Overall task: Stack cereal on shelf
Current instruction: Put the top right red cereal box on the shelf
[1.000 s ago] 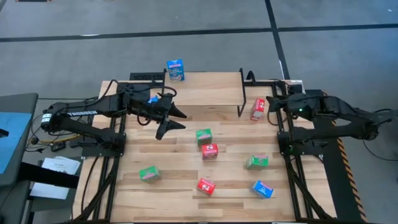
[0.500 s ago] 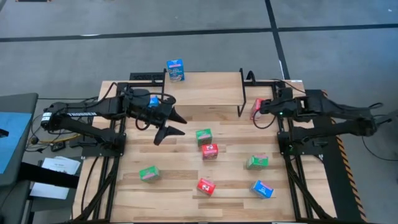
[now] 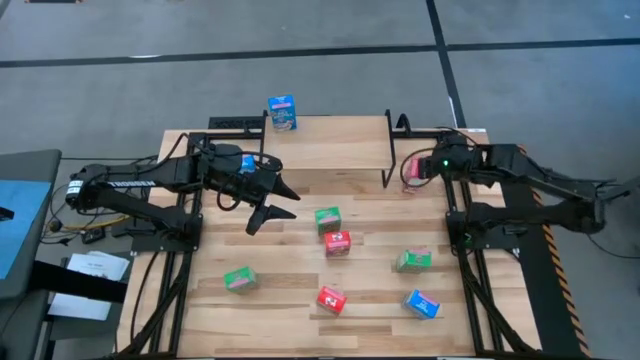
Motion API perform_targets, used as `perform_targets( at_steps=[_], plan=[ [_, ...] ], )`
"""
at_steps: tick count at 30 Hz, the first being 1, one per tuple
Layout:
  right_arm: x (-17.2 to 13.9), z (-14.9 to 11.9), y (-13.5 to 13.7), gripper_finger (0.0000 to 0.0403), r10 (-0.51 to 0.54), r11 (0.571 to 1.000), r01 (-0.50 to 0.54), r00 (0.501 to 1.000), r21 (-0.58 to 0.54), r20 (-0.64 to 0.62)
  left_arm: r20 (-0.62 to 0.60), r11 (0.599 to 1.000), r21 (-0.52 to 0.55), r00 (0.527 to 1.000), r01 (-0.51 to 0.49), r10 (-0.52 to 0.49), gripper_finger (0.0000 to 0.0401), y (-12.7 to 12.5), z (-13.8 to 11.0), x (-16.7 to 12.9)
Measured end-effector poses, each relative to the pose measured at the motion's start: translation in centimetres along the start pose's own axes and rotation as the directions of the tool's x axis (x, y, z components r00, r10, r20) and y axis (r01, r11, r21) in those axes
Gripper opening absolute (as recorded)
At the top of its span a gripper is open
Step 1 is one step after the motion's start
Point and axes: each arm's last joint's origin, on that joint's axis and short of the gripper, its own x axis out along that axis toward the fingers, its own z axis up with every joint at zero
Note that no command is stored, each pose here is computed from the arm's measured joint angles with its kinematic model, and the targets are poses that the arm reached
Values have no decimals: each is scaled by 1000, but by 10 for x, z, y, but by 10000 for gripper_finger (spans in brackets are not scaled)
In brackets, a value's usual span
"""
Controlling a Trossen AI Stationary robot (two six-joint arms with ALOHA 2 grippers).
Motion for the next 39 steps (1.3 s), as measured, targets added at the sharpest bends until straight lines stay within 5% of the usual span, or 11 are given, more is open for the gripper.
perform_targets(
  at_steps=[7, 15, 39],
  plan=[
    [18, 5, 0, 306, 77, 997, -76, 996, 30, -48, 0, 1000, 0, 1000, 0, 0, 224, 0, 0, 0],
    [38, 3, -5, 306, 16, 993, -4, 996, 122, -93, 0, 1000, -2, 1000, 0, 0, 224, 0, 0, 0],
    [78, 5, 18, 306, -49, 994, 67, 979, 86, -199, 0, 1000, -20, 1000, 0, 0, 224, 0, 0, 0]
  ],
)
